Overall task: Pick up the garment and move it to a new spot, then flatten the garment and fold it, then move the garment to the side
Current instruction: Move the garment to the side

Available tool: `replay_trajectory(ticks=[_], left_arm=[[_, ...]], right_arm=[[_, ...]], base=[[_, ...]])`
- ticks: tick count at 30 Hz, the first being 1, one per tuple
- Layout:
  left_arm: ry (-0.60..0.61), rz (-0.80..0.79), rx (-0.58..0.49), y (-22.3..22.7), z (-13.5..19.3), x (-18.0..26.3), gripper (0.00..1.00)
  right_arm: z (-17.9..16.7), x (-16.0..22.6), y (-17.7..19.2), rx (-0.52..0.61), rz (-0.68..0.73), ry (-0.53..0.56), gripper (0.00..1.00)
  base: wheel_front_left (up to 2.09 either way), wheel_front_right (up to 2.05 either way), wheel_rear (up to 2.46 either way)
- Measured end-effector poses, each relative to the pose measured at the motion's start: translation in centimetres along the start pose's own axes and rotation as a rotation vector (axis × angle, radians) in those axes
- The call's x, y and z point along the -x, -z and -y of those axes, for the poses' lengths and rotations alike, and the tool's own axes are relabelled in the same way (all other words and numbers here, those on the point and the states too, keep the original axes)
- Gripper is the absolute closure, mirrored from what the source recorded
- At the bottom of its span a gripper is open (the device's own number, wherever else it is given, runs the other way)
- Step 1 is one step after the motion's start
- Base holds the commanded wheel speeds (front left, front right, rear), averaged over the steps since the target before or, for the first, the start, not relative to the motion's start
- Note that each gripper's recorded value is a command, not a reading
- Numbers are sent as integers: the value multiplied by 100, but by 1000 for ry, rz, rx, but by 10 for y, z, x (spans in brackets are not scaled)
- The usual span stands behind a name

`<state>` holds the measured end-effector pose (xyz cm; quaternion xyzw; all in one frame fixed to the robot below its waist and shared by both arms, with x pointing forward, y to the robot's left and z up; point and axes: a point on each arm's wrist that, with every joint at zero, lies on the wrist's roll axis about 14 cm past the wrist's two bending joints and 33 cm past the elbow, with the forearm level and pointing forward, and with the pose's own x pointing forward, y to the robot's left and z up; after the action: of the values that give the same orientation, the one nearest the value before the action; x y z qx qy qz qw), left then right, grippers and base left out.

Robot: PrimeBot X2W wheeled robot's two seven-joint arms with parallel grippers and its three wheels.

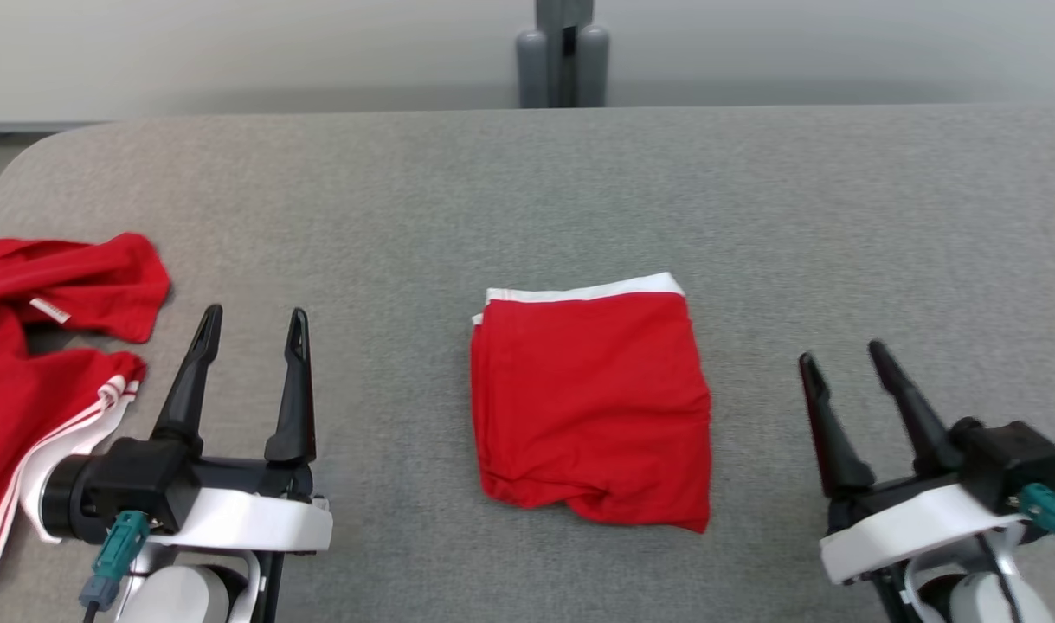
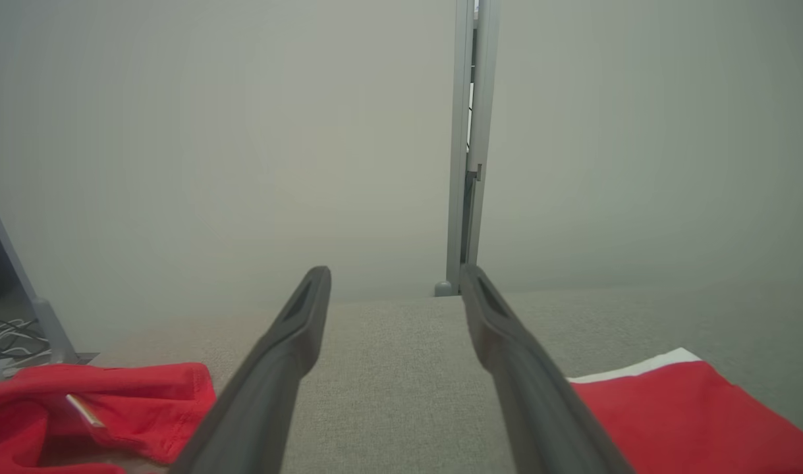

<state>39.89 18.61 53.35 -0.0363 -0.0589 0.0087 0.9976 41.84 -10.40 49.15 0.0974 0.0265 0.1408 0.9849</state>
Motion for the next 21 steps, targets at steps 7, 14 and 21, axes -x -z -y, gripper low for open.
replay_trajectory(ticks=[7, 14, 21], left_arm=[[-67, 12, -20, -3, -27, 4, 0], [-96, 15, -29, -4, -42, 6, 0], [-102, 31, -32, -7, -48, 1, 0]], right_arm=[[-39, -7, 73, -53, -235, -122, 0], [-58, -10, 118, -85, -373, -181, 4], [-69, -23, 130, -104, -398, -225, 100]], base=[[0, 0, 0], [0, 0, 0], [0, 0, 0]])
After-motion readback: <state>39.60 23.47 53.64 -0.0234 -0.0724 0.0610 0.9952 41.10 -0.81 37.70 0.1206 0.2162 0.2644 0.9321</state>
